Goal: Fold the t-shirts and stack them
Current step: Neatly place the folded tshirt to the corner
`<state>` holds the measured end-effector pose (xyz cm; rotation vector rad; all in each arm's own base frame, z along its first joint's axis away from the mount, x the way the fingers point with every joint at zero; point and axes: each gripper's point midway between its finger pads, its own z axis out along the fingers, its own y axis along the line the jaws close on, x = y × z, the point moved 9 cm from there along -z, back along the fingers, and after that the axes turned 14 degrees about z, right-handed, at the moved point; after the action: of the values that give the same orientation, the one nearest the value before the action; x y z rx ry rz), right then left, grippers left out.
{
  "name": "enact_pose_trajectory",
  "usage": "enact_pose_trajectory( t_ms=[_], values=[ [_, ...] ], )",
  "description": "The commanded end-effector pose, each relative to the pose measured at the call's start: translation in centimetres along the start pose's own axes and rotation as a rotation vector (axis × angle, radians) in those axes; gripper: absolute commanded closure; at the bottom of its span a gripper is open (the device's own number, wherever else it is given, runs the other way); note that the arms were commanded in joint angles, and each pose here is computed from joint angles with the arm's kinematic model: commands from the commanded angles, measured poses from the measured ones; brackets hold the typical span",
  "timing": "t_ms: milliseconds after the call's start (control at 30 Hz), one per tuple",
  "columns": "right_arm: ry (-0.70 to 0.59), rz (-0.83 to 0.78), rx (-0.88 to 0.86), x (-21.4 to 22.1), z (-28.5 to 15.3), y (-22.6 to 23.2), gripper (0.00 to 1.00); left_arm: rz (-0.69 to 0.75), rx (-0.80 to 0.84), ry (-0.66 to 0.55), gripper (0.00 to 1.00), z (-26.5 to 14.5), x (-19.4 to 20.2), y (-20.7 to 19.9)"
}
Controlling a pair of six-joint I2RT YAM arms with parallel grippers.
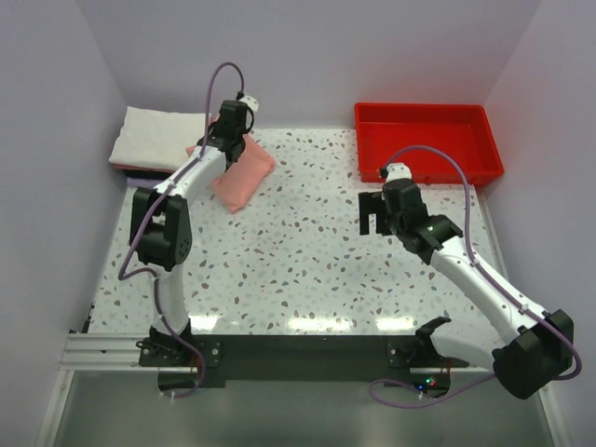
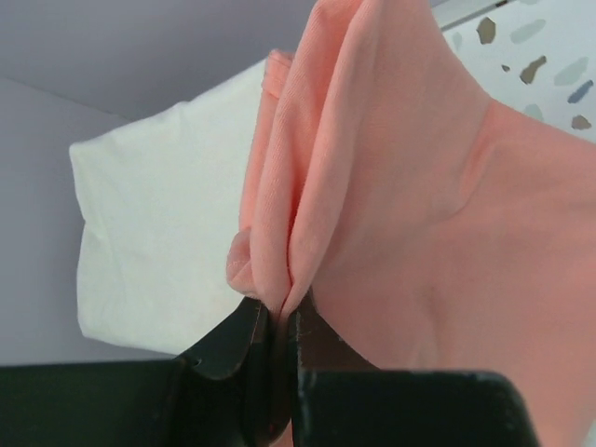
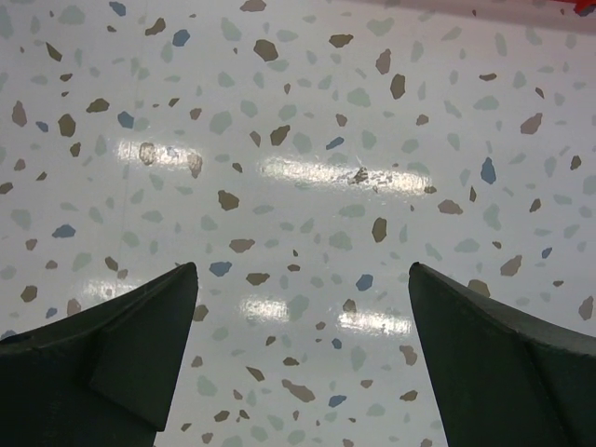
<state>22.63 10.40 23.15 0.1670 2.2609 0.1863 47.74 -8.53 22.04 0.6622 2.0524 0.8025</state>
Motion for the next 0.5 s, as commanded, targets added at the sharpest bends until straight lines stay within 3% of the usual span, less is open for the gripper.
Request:
enact_pose_trajectory(
  t_ms=[0, 467],
  values=[
    [-0.051, -0.002, 0.033, -0.7, 0.3, -0.2, 0.01, -0.044, -0.144, -0.123, 1.0, -0.4, -2.3, 6.1],
    [-0.066, 0.006, 0.068, -0.8, 0.4, -0.7, 0.01, -0.051, -0.257, -0.151, 1.0, -0.7, -2.9, 11.6]
  ],
)
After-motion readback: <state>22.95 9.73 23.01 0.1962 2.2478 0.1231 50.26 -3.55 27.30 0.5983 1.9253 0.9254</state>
